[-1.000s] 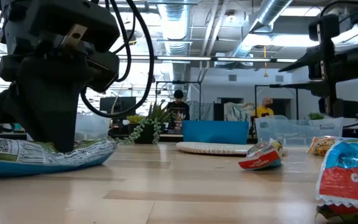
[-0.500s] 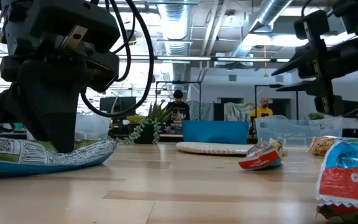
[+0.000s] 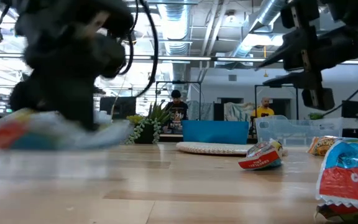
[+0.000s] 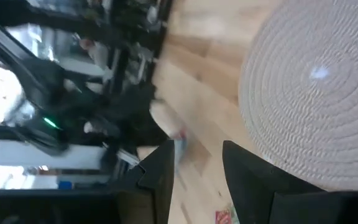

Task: Pick and place Granola Bars by type
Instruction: Put the red granola bar into the right transparent bin

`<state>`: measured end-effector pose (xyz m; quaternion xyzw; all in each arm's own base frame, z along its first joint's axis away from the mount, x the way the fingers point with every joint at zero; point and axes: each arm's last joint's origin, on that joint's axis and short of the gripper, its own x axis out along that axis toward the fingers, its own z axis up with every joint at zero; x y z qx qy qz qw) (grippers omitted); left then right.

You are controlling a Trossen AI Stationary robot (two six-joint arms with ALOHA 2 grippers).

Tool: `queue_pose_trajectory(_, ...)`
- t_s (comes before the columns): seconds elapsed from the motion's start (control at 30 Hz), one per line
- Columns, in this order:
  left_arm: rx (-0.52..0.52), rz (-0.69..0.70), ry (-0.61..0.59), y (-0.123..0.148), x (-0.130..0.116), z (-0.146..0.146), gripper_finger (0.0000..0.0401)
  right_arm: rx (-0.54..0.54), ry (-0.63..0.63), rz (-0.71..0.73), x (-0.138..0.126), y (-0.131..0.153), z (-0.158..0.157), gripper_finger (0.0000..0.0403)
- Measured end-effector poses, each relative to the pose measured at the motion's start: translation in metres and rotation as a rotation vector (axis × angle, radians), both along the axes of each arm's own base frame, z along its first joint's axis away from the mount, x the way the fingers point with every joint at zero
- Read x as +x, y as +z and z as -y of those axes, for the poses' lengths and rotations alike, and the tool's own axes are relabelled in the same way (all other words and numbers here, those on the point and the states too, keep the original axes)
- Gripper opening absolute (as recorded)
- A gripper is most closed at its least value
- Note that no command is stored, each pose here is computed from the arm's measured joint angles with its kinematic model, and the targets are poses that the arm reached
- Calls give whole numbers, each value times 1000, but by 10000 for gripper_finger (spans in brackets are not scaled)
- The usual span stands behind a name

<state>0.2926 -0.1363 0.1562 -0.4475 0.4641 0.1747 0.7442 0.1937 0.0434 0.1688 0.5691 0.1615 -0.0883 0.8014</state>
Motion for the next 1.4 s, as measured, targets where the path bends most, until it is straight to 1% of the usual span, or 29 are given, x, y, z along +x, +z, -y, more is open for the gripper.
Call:
queue_pose_trajectory(0.13, 42, 115, 73, 25, 2, -17, 19, -6, 55, -55, 24, -1, -9, 127)
queue_pose_trajectory(0.2, 60, 182, 105, 38, 4, -26, 15, -21, 64, -27, 38, 1, -12, 127)
queue_pose_trajectory(0.3, 88, 267, 146, 53, 6, -39, 11, -45, 74, 62, 58, 6, -11, 136)
queue_pose_trajectory(0.4, 94, 346, 171, 63, 11, -48, 11, -41, 93, 122, 76, 8, -8, 161)
queue_pose_trajectory(0.6, 86, 487, 192, 75, 23, -59, 15, -6, 164, 185, 109, 11, -3, 233)
queue_pose_trajectory(0.67, 91, 509, 194, 77, 24, -63, 15, -6, 178, 203, 121, 14, -3, 248)
queue_pose_trajectory(0.77, 88, 544, 196, 80, 27, -66, 15, -21, 199, 218, 131, 18, -4, 254)
queue_pose_trajectory(0.87, 86, 555, 196, 81, 28, -68, 15, -25, 210, 231, 139, 22, -5, 251)
queue_pose_trajectory(0.93, 89, 557, 193, 81, 28, -68, 15, -28, 212, 238, 141, 24, -5, 240)
queue_pose_trajectory(1.23, 71, 556, 161, 81, 28, -67, 15, -79, 229, 194, 138, 26, -5, 146)
queue_pose_trajectory(1.3, 59, 555, 148, 81, 28, -67, 15, -90, 240, 196, 138, 26, -5, 134)
queue_pose_trajectory(1.4, 34, 550, 116, 81, 28, -66, 15, -93, 243, 194, 137, 26, -5, 130)
